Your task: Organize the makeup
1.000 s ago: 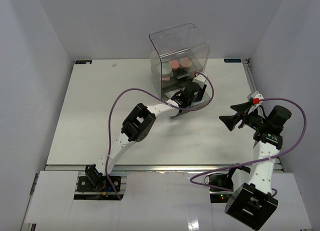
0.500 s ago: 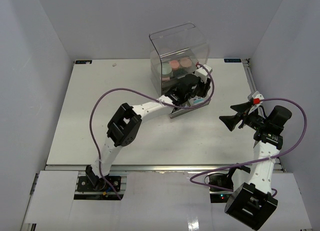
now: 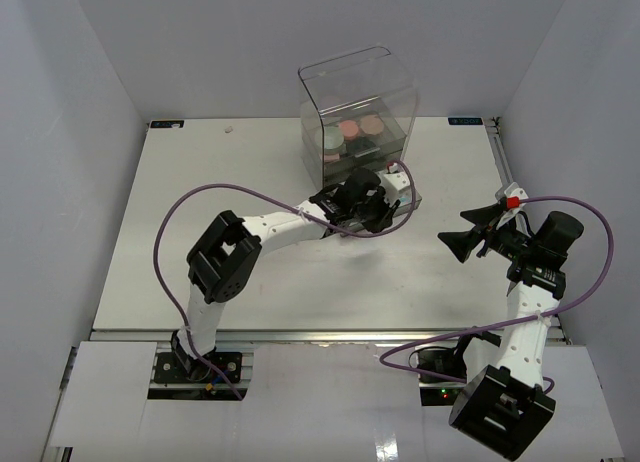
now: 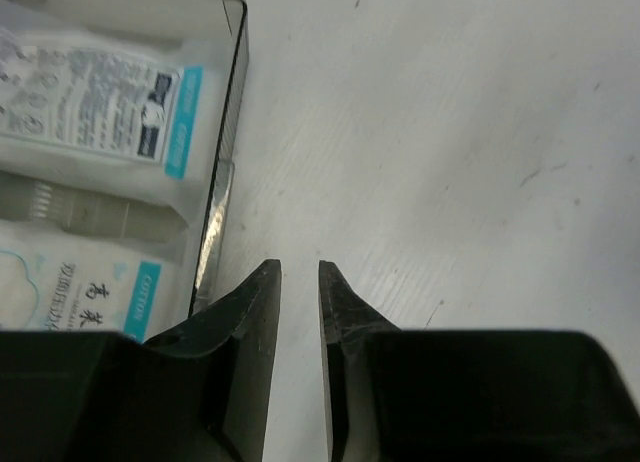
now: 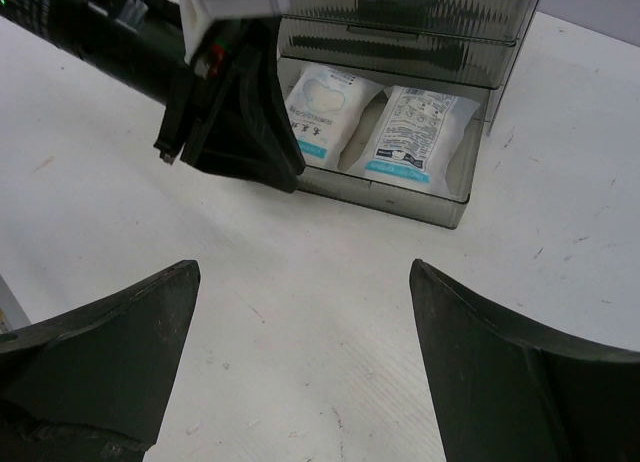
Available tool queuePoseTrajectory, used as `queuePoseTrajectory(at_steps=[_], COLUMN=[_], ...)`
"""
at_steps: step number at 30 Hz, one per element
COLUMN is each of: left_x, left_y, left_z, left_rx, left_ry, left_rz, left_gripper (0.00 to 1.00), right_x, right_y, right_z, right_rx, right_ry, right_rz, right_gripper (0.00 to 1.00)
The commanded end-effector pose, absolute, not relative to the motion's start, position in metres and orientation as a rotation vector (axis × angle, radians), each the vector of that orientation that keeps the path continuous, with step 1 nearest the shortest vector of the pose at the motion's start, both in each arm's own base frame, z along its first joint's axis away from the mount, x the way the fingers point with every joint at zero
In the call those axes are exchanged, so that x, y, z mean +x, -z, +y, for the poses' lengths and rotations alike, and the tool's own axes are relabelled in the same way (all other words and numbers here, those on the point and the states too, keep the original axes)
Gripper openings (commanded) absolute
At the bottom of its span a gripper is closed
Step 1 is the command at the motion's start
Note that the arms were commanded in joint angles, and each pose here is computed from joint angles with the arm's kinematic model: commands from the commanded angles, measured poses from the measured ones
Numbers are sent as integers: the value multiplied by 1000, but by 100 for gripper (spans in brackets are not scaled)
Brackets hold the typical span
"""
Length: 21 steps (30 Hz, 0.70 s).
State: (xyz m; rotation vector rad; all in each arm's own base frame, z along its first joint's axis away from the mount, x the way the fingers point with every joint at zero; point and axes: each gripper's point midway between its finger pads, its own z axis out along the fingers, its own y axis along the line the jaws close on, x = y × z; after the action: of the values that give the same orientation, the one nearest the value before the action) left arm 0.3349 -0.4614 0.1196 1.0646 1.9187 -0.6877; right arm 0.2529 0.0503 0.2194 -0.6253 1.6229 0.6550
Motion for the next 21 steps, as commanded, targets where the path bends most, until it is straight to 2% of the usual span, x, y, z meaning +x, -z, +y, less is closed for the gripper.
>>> queuePoseTrajectory(at_steps=[1, 6, 10, 12, 21], left_x=[332, 351, 375, 392, 440], left_y=[-95, -70, -52, -50, -59], left_z=[-445, -446, -445, -439, -418], left_rx=[1182, 1174, 1129, 1074, 871], left_ry=[598, 496, 375, 274, 108], left_rz=[1959, 1986, 1997, 1993, 1991], left_gripper=[35, 43, 54, 63, 83], right_x=[253, 253, 254, 254, 253], right_y=[-222, -221, -221, -221, -222], right_z=[50, 50, 50, 49, 50], right_rx=[-642, -642, -640, -640, -644], right_ry=[-650, -652, -652, -650, -653], right_rz=[1600, 1600, 1603, 1601, 1597], right_gripper=[92, 92, 92, 92, 92])
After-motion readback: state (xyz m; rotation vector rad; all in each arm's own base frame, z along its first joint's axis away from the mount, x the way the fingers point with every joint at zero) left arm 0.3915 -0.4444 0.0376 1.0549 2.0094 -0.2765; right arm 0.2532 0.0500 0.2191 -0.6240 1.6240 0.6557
